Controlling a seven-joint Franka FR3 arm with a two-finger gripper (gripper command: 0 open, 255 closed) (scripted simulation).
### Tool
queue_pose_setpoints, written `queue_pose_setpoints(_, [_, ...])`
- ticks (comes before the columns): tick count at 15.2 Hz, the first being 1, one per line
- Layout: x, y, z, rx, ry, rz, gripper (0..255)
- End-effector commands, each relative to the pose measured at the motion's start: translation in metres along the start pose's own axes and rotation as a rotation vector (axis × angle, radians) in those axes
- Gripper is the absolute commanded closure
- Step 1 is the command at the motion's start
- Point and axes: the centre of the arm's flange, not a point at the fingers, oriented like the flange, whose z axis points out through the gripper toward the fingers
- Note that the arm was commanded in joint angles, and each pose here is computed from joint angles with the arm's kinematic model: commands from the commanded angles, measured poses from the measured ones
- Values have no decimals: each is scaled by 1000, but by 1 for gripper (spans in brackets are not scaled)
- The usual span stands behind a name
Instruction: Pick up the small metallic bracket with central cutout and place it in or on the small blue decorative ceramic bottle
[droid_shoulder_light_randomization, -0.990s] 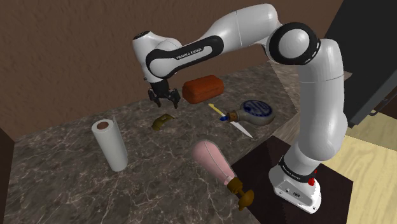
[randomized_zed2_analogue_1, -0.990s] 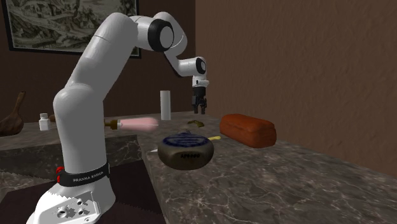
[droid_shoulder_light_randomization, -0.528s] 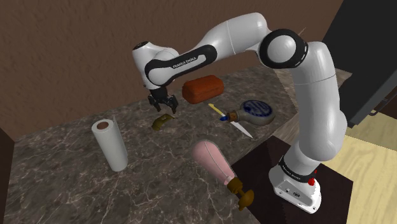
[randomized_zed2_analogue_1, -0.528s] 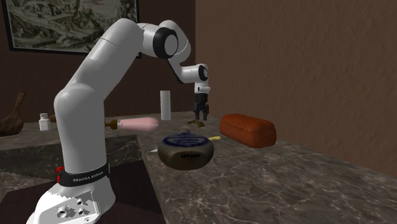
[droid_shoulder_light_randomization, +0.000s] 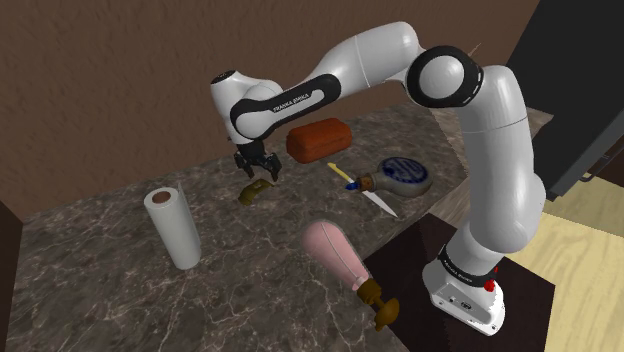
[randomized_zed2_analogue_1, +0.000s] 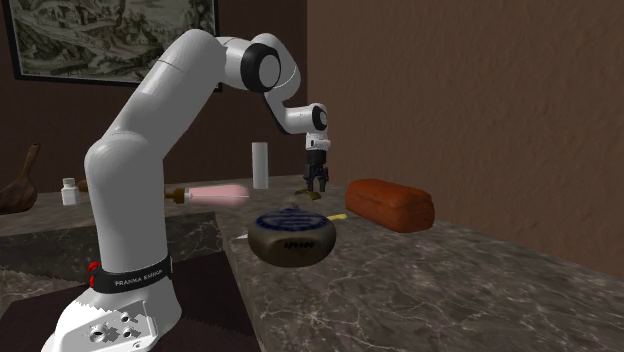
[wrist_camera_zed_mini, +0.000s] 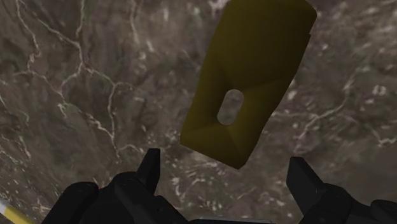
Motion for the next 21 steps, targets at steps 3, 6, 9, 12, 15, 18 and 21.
queue_pose_setpoints(3, [0,0,0,0,0,0,255])
queue_pose_setpoints(6, [-1,0,-1,0,0,0,255])
queue_pose_setpoints(9, [-1,1,-1,0,0,0,255])
queue_pose_setpoints(12, [1,1,-5,0,0,0,255])
queue_pose_setpoints(15, [3,4,-20,0,0,0,255])
queue_pose_setpoints(18, [3,5,-21,1,0,1,0])
queue_pose_setpoints(21, [-21,30,-19,121,-101,53,0])
